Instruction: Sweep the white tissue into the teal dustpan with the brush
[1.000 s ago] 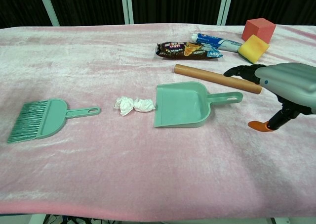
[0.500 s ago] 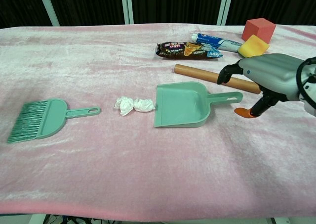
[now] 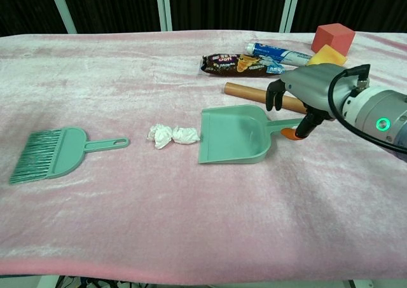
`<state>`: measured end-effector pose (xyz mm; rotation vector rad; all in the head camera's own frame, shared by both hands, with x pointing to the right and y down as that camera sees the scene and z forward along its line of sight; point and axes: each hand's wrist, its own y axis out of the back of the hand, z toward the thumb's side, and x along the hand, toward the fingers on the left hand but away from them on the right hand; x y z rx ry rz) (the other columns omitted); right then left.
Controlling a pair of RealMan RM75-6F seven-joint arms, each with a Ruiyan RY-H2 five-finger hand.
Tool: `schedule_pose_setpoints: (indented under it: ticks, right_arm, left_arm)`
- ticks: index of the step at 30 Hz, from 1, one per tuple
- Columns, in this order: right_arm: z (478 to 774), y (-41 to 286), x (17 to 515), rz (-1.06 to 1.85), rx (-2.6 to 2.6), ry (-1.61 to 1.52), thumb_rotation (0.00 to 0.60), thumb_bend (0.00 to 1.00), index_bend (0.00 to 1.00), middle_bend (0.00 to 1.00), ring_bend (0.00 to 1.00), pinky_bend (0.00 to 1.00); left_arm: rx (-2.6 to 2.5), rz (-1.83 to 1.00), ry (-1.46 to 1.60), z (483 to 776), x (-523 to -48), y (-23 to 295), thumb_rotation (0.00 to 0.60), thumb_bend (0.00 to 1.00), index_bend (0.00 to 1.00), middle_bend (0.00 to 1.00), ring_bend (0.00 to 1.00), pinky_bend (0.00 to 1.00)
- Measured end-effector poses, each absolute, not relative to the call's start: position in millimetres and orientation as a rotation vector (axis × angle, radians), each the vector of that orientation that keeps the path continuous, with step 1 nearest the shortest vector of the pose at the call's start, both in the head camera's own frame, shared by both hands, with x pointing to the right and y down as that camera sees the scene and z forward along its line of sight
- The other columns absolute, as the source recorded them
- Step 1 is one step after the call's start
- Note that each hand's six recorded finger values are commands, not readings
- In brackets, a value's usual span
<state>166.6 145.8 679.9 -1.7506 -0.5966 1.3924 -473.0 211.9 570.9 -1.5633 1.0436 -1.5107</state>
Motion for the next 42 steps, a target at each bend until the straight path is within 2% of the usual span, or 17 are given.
schedule_pose_setpoints:
  ticks: [11, 29, 42]
  right_arm:
    - [693.3, 143.9, 166.1, 1.462, -1.736, -0.598, 0.6, 0.27, 0.4, 0.36, 0.19, 0.17]
    - [690.8, 141.0, 173.0, 1.538, -1.66, -0.568, 0.6, 0.27, 0.4, 0.36, 0.19, 0.17]
    - [695.2, 145.4, 173.3, 1.558, -1.661, -0.548, 0.6, 0.33, 0.43, 0.39, 0.2, 0.17]
  left_arm:
    - [-1.555, -1.515, 1.035, 572.6, -472.9, 211.3, 0.6, 0.0, 0.0, 0.0, 0.0, 0.01]
    - [-1.564, -1.51, 1.037, 572.6, -471.5, 211.2, 0.6, 0.0, 0.0, 0.0, 0.0, 0.01]
    - [-1.565, -1.509, 1.04, 572.8, -471.8, 210.8, 0.6, 0.0, 0.0, 0.0, 0.0, 0.01]
